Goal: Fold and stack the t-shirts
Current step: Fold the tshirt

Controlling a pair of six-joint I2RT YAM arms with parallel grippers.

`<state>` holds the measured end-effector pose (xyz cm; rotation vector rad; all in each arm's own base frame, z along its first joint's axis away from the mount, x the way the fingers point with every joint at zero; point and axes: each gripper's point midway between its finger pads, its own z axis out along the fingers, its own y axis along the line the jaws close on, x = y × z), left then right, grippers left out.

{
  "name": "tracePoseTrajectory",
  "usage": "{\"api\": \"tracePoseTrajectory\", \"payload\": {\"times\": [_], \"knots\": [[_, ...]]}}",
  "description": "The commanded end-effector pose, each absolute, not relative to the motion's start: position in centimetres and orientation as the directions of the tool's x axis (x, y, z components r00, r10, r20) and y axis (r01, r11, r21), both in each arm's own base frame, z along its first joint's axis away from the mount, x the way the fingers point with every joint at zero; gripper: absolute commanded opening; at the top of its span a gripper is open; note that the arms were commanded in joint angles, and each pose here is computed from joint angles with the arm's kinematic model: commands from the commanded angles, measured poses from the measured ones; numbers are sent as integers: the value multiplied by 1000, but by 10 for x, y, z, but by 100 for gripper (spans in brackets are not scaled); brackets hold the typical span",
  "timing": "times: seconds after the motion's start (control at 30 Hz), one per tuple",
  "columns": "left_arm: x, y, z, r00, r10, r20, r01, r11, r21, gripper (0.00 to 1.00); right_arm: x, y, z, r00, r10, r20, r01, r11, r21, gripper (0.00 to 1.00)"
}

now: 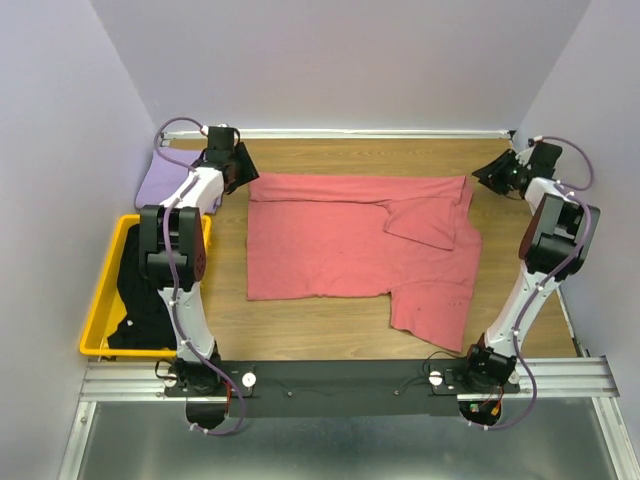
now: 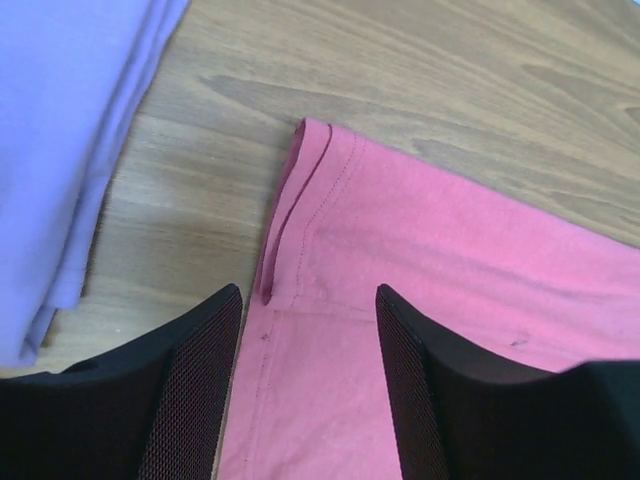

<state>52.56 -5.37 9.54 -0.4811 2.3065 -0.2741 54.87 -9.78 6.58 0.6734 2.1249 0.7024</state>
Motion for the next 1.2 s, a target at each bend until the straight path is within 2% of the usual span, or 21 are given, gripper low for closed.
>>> {"api": "tracePoseTrajectory", "payload": {"times": [0.0,0.2,0.33,0.53,0.7,0.9,1.07,1.17], "knots": [[517,-43,88,-633,-427,-646,-304,904,-301,62,527,-100,100,-544,582,-604,260,802,538,45],[502,-46,87,-641,-428,-637,-304,904,-301,61,474,-57,88,-640,534,-552,348,842,412,44],[477,-67,93,-664,-378,-645,-252,925,-283,61,432,-16,91,-708,454,-541,316,889,331,45],[447,-100,80,-720,-310,-621,-184,948,-260,61,385,1,62,-779,415,-471,318,908,274,45],[429,-120,51,-779,-275,-564,-151,955,-257,61,378,2,40,-810,399,-430,322,915,242,44],[434,-125,25,-816,-238,-526,-136,965,-226,61,387,0,20,-817,419,-395,352,906,234,44],[454,-127,10,-842,-211,-497,-128,972,-196,61,401,-7,-1,-807,450,-382,400,893,205,44],[485,-130,17,-833,-207,-514,-120,973,-199,60,421,-10,-7,-804,450,-389,403,893,199,44]]}}
